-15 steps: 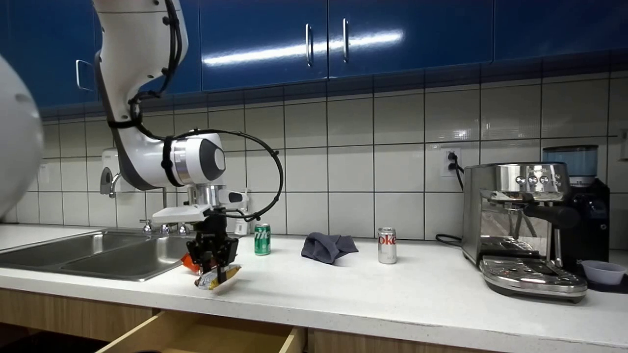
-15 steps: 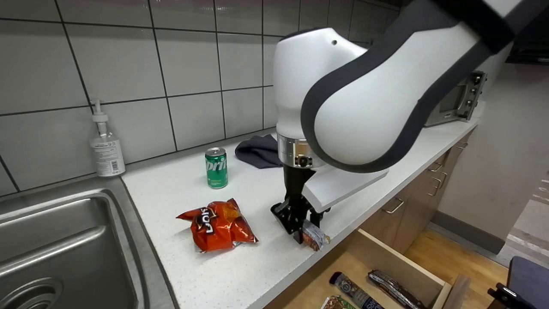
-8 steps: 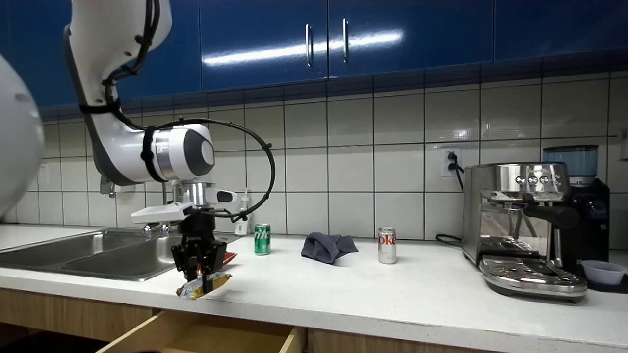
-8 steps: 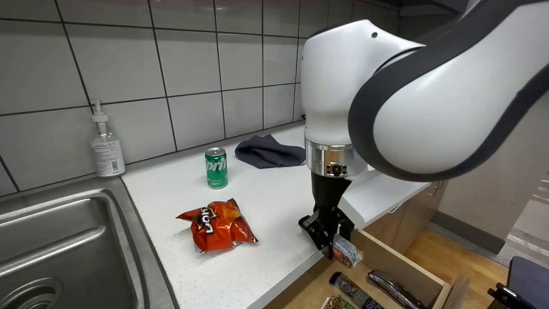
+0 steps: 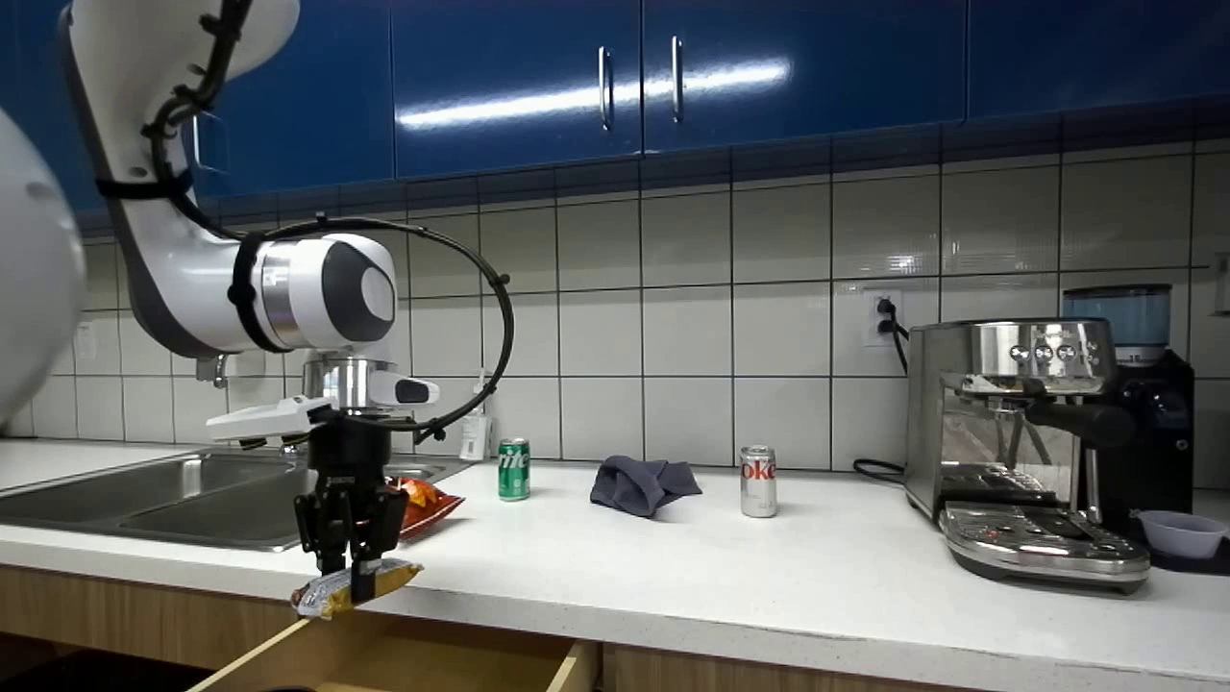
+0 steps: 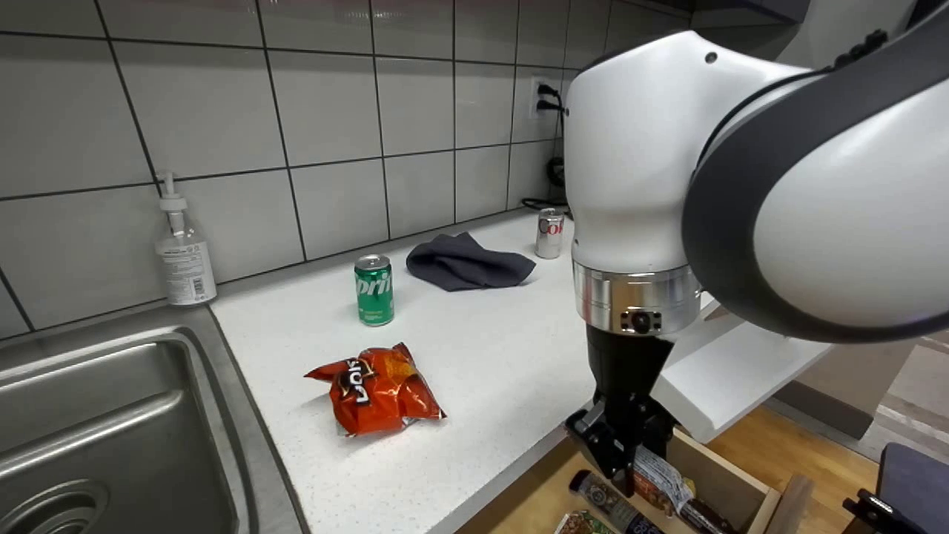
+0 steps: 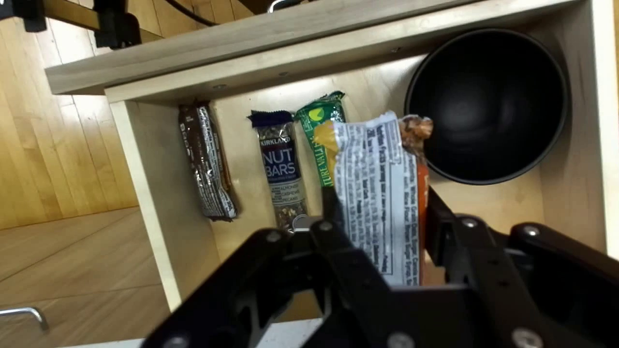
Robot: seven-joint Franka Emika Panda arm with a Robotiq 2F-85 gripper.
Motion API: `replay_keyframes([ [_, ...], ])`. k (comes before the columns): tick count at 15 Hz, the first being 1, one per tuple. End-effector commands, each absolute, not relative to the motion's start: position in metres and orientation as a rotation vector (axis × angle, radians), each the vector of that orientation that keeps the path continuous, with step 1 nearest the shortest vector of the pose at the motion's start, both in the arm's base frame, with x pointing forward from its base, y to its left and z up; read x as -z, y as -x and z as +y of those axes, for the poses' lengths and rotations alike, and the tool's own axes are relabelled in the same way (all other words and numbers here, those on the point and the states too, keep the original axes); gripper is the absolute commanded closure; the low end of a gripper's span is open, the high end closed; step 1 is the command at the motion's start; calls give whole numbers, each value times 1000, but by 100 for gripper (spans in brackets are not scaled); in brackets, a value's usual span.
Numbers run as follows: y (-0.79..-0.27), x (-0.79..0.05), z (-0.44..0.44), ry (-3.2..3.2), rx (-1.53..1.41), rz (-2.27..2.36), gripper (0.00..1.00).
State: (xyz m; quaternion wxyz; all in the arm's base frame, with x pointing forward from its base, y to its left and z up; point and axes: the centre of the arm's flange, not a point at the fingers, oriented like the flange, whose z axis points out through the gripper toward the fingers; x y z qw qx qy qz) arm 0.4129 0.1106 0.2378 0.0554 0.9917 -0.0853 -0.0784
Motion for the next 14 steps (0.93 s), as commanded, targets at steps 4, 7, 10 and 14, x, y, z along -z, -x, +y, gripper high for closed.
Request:
replay_keyframes([
  [4, -392, -232, 92, -2981, 315, -395, 83],
  [7, -390, -223, 83, -2968, 334, -441, 83],
  [10, -390, -217, 75, -2953, 348, -480, 83],
  [14, -390, -211, 68, -2940, 358, -515, 83],
])
